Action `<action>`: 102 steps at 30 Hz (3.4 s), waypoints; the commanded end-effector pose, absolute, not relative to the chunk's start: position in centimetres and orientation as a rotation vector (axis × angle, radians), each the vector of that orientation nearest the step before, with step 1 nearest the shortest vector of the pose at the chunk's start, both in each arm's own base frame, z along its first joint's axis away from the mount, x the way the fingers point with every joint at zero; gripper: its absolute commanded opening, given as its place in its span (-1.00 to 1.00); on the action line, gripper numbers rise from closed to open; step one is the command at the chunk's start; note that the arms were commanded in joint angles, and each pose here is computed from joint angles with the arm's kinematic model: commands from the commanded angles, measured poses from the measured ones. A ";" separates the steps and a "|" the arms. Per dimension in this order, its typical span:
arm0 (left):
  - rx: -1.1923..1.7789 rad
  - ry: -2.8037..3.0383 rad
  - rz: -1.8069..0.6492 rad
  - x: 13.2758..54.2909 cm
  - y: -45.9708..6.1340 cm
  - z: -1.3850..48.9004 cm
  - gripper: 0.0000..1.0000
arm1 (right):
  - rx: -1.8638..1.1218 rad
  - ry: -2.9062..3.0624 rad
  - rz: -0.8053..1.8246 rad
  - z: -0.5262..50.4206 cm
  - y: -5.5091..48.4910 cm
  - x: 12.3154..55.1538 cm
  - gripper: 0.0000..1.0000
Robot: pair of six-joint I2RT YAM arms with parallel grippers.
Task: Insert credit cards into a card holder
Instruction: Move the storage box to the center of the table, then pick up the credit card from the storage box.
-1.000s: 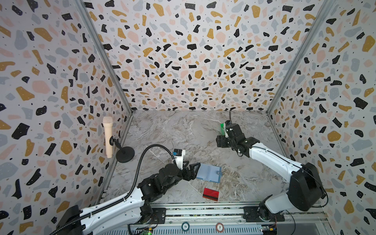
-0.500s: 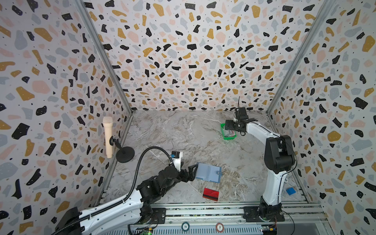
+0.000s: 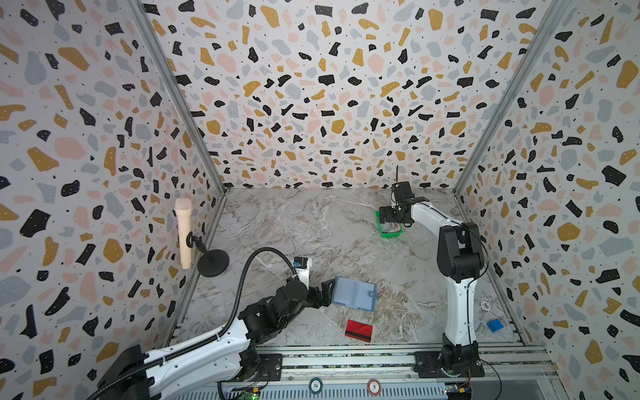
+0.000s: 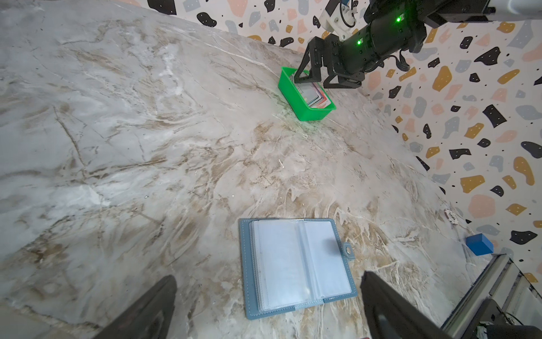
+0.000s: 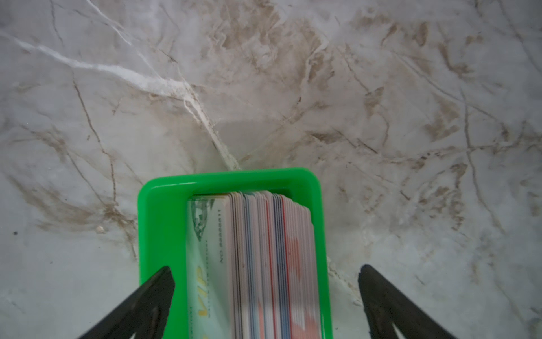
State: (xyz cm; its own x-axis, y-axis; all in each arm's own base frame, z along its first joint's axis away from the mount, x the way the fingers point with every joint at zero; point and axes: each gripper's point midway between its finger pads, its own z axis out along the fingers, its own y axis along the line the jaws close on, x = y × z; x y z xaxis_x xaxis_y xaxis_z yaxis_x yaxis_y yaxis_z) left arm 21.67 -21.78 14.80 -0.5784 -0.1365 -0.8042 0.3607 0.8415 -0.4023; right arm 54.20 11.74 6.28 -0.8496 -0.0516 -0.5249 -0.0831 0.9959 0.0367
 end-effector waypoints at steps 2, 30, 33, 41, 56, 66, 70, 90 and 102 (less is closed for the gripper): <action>0.140 2.045 -0.678 22.5 -21.9 16.4 0.99 | -0.156 2.625 0.042 5.8 11.8 54.3 0.98; 0.066 2.027 -0.733 24.0 -20.9 16.9 1.00 | -0.470 2.610 0.089 4.8 23.1 43.8 0.33; 0.067 2.032 -0.740 23.9 -20.9 16.7 1.00 | -0.493 2.596 0.090 4.9 24.0 42.7 0.43; 0.071 2.041 -0.751 23.7 -21.0 16.3 1.00 | -0.516 2.621 -0.013 2.9 23.7 42.9 0.85; 0.065 2.036 -0.746 23.8 -20.7 16.4 1.00 | -0.479 2.503 -0.334 7.5 20.2 44.7 0.92; 0.069 2.031 -0.744 23.8 -20.6 16.5 1.00 | -0.396 2.535 -0.335 8.3 17.3 44.6 0.91; 0.071 2.029 -0.748 23.8 -20.6 16.6 1.00 | -0.351 2.569 -0.252 8.3 16.6 44.1 0.90; 0.071 2.024 -0.763 24.7 -20.9 16.9 0.95 | -0.464 2.712 0.164 2.9 21.1 41.2 0.28; -0.021 2.010 -0.752 30.2 -22.9 16.5 0.70 | -0.615 2.702 0.147 2.2 23.3 42.5 0.14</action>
State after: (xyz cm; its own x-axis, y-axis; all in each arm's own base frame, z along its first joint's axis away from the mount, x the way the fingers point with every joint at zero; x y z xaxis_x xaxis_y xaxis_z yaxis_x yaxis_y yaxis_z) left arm 27.61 -21.62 13.67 -0.6157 -0.2339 -0.7525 0.2548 0.8446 -0.4710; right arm 43.36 23.29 2.83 -0.8355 -0.3546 -0.4198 -0.4030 0.9147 0.0294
